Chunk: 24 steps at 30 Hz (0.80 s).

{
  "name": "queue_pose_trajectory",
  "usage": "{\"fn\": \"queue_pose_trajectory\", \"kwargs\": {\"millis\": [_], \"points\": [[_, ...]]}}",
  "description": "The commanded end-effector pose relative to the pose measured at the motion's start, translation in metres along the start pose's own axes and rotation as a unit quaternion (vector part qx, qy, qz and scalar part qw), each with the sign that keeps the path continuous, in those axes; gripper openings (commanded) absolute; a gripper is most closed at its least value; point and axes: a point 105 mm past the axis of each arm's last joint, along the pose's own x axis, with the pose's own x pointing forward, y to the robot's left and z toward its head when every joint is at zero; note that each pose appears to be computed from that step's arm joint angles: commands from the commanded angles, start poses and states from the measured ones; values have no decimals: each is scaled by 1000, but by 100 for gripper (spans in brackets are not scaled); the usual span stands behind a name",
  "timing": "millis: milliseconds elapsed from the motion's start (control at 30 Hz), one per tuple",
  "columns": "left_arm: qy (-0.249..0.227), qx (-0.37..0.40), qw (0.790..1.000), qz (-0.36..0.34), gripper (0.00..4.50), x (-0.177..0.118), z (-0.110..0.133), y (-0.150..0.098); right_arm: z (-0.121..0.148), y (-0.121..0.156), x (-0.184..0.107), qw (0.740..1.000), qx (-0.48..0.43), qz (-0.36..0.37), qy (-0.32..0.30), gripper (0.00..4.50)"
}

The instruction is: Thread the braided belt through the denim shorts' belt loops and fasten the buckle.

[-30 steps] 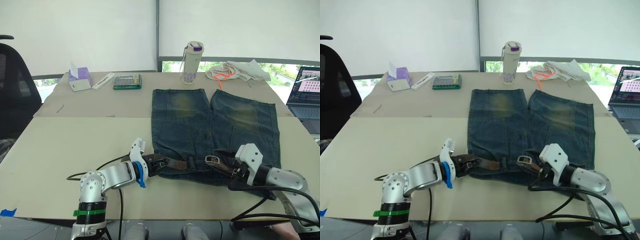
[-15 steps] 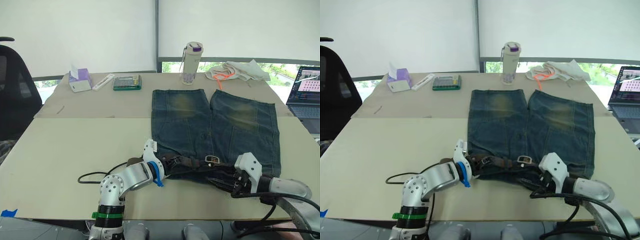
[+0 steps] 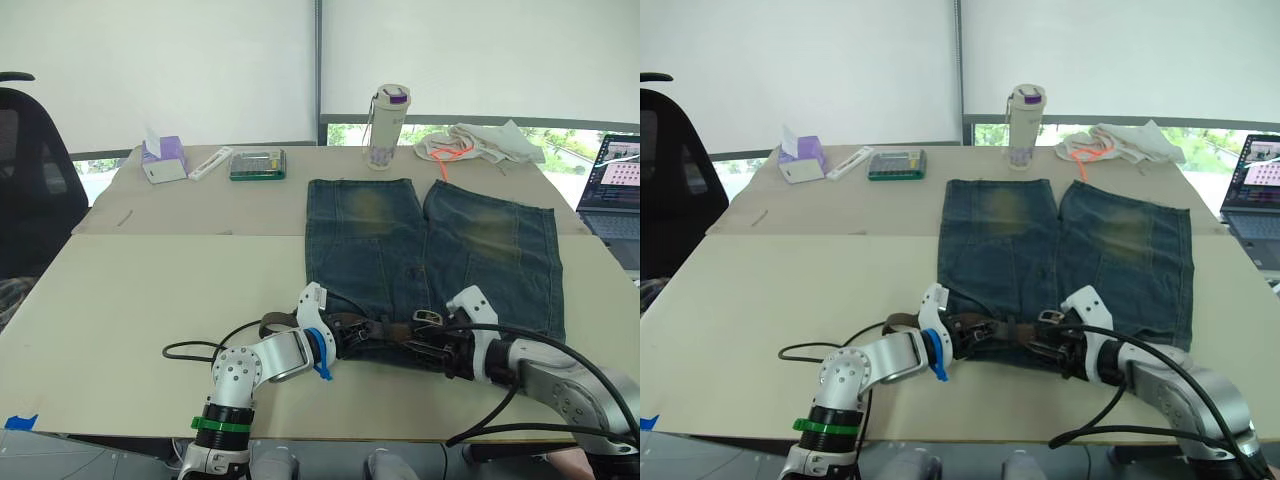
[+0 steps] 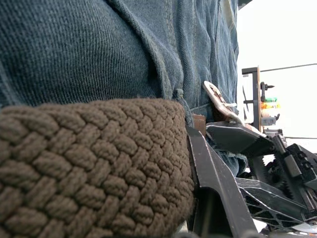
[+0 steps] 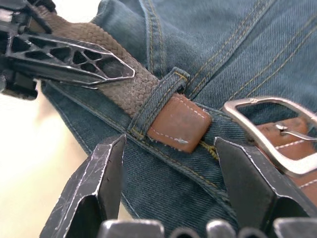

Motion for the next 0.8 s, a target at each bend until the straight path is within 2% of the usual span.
{"fn": "queue_pose_trajectory", "kwargs": {"millis": [33, 167, 267, 467, 500, 533, 667, 800], "points": [[8, -1, 1000, -3, 0, 1, -4, 1, 4, 10, 4, 1000, 26, 12, -7, 318], [8, 0, 1000, -2, 0, 2, -3, 2, 13, 20, 5, 997, 62, 37, -28, 318], [9, 2, 1000, -1, 0, 3, -2, 2, 17, 18, 4, 995, 81, 34, -40, 235], [11, 7, 1000, -3, 0, 3, -2, 3, 29, 16, 1, 989, 123, 32, -79, 27], [12, 10, 1000, -7, 0, 3, -2, 2, 30, 16, 0, 988, 125, 34, -81, 3], [15, 13, 1000, -12, 0, 2, -2, 1, 31, 17, 0, 988, 127, 34, -81, 3], [6, 16, 999, -47, 141, -3, 5, -7, 38, 13, -5, 985, 139, 29, -98, 0], [11, 74, 996, -38, 273, -17, 10, 4, 52, -5, -23, 977, 163, 14, -133, 0]]}}
